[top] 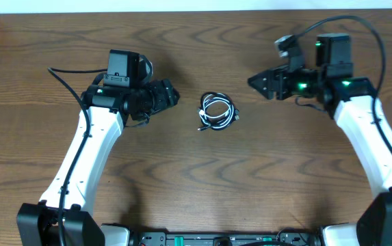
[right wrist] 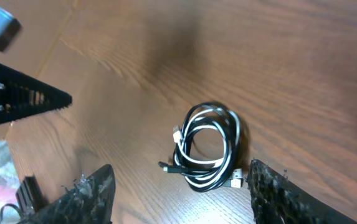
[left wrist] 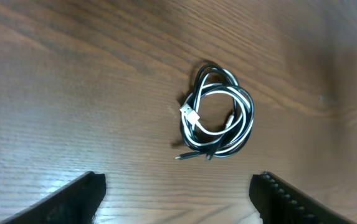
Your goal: Untangle cables
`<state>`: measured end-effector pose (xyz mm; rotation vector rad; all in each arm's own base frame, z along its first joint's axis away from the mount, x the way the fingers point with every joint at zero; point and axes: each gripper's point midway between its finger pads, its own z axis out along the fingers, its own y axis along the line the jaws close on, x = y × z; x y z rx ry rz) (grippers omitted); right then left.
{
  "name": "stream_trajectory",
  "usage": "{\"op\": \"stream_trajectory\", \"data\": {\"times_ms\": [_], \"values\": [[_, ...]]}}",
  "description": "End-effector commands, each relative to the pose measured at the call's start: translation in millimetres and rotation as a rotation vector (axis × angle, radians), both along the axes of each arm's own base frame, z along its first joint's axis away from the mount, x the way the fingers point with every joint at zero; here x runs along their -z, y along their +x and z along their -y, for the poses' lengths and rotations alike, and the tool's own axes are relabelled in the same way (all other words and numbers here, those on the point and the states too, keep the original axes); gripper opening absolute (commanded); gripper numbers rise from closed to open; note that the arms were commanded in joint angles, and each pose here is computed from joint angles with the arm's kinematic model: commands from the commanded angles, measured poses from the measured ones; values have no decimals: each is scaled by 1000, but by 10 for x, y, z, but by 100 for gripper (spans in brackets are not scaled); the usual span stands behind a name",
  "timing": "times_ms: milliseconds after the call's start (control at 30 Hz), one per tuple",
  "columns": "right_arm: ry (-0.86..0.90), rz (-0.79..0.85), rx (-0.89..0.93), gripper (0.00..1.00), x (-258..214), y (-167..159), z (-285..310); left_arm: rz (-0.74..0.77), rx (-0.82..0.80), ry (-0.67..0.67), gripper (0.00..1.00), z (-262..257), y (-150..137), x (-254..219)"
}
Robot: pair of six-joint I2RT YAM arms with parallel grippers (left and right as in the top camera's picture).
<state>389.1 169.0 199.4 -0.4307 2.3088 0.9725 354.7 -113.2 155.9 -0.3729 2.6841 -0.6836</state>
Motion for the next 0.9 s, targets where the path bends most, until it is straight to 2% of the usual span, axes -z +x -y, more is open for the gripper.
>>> {"op": "stream_trajectory", "data": {"times_ms": [0,100,433,667,733,833,867], "values": [[-48,-12,3,66,139,61,-106,-6,-4,12,45,-17,-8,35],[-63,-17,-7,66,237,88,-176,-7,-4,12,8,-17,-8,36],[-34,16,6,67,230,228,-258,-7,-6,14,8,-21,-8,38],[-81,25,49,74,278,288,-186,-5,-13,29,8,-47,-1,47],[-120,30,86,79,318,333,-115,-5,-13,29,8,-47,-2,47],[-146,29,109,94,349,354,-67,-6,-13,29,8,-45,-4,48],[-146,26,109,96,354,348,-67,-7,-13,29,8,-47,-6,50]]}}
